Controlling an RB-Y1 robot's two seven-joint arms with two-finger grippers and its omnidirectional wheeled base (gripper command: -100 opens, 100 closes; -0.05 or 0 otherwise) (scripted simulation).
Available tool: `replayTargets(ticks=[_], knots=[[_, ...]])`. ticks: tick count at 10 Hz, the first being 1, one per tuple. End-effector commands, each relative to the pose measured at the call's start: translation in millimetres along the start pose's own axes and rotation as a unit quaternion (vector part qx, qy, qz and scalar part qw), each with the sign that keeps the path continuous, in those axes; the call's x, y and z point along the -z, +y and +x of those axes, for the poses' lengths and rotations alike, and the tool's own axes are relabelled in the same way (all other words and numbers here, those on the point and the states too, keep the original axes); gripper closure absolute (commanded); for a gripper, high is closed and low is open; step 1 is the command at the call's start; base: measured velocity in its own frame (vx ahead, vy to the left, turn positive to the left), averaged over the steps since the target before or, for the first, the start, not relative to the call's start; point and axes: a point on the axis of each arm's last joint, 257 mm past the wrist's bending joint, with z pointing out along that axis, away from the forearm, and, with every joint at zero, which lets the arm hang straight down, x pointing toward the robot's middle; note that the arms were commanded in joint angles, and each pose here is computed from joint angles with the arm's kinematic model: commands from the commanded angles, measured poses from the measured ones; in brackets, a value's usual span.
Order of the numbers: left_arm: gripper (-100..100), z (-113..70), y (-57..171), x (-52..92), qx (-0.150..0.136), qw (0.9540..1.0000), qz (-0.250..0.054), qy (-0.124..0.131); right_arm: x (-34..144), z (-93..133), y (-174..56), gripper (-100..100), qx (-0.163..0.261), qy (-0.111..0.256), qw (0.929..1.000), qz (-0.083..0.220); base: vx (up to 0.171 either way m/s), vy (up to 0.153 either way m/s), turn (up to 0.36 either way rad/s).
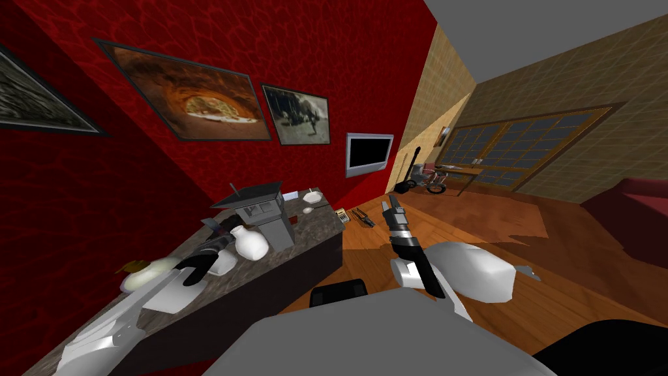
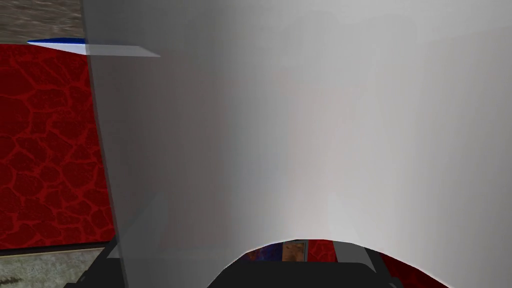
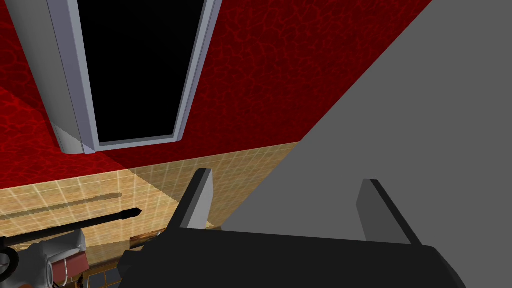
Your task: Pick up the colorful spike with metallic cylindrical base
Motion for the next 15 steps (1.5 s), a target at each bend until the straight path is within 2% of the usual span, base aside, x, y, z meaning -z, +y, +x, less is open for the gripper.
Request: replayTargets(ticks=[1,3,4,5,7,8,10,11,12,13,15], knots=[[-100,-10.6,-1.2,-11.0,0.005,1.0000,0.001,-0.008,0.0,0.0,0.0,0,0.000,0.000,1.0000,0.000,0.000,-0.020,-0.009],[-100,0.6,17.0,-12.1,0.003,0.9999,-0.016,0.002,0.0,0.0,0.0,0,0.000,0.000,1.0000,0.000,0.003,0.001,-0.010],[-100,1.6,-5.4,-20.7,-0.005,0.9999,0.010,0.001,0.0,0.0,0.0,0,0.000,0.000,1.0000,0.000,0.000,-0.020,0.147],[-100,-4.7,-5.6,-27.4,0.000,0.9999,0.010,-0.004,0.0,0.0,0.0,0,0.000,0.000,1.0000,0.000,-0.001,-0.038,0.089],[-100,1.5,9.6,-31.1,0.002,1.0000,-0.007,0.003,0.0,0.0,0.0,0,0.000,0.000,1.0000,0.000,-0.002,-0.015,-0.006],[-100,1.1,-14.5,-39.0,-0.007,0.9998,0.021,0.001,0.0,0.0,0.0,0,0.000,0.000,1.0000,0.000,-0.010,-0.024,0.132],[-100,-10.1,-15.7,-48.6,0.001,0.9998,0.019,-0.007,0.0,0.0,0.0,0,0.000,0.000,1.0000,0.000,-0.002,-0.028,0.058],[-100,-0.4,-1.8,-48.9,0.000,1.0000,0.005,0.002,0.0,0.0,0.0,0,0.000,0.000,1.0000,0.000,0.004,-0.005,-0.024],[-100,-3.8,-28.1,-56.7,-0.009,0.9993,0.035,-0.002,0.0,0.0,0.0,0,0.000,0.000,1.0000,0.000,-0.001,-0.023,0.142],[-100,-11.0,-27.1,-63.8,-0.003,0.9995,0.032,-0.006,0.0,0.0,0.0,0,0.000,0.000,1.0000,0.000,0.000,-0.036,0.093],[-100,-0.5,-10.2,-65.2,-0.002,0.9999,0.014,0.005,0.0,0.0,0.0,0,0.000,0.000,1.0000,0.000,-0.001,-0.012,-0.006]])
